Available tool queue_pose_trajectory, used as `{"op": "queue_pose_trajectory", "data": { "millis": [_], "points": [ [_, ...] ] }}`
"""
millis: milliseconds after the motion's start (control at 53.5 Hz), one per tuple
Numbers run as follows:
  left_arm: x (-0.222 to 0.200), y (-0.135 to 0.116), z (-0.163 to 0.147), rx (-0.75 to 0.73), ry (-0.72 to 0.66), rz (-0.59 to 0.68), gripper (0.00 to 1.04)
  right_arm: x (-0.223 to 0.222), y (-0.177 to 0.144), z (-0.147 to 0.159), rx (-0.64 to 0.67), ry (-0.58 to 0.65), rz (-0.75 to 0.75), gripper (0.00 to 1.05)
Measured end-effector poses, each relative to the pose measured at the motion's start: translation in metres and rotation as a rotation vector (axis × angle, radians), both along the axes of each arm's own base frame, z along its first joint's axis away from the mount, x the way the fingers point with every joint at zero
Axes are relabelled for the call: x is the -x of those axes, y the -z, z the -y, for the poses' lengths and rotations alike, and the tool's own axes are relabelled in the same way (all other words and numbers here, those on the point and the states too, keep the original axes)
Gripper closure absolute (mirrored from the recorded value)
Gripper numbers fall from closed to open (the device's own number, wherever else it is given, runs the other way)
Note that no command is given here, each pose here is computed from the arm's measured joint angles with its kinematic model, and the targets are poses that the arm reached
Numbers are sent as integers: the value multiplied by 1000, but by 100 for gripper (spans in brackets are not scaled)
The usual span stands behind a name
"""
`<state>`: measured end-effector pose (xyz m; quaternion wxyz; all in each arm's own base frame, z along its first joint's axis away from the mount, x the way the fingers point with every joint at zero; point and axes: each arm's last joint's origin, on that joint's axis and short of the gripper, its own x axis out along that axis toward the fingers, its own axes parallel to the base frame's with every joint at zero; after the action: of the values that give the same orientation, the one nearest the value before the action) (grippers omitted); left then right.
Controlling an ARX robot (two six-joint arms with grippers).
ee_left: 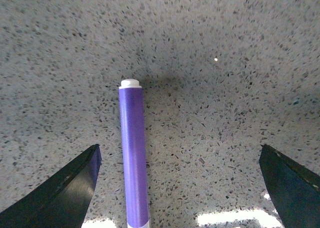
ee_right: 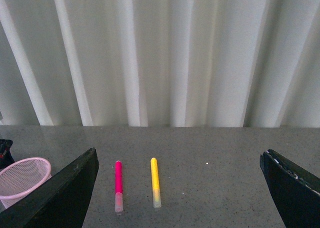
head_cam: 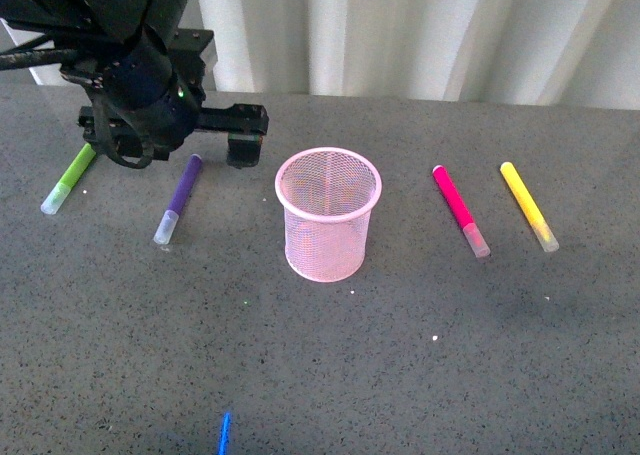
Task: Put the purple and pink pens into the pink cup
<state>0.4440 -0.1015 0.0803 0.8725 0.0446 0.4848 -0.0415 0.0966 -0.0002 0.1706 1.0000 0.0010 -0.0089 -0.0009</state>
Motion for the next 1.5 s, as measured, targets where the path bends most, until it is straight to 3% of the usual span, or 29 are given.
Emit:
{"op": "queue_pose_trajectory", "data": {
  "millis": [281, 748, 1178, 1496],
  "points": [
    [-17, 24, 1, -27, 40, -47, 7, 0, 0, 0, 0, 0, 0, 7],
    [-30, 28, -7, -52, 99, -20, 7, 0, 0, 0, 0, 0, 0, 7],
    [-29, 33, -6, -77, 121, -9, 91, 0, 0, 0, 0, 0, 0, 7],
    [-28, 31, -7, -88, 127, 10, 92, 0, 0, 0, 0, 0, 0, 7]
  ]
}}
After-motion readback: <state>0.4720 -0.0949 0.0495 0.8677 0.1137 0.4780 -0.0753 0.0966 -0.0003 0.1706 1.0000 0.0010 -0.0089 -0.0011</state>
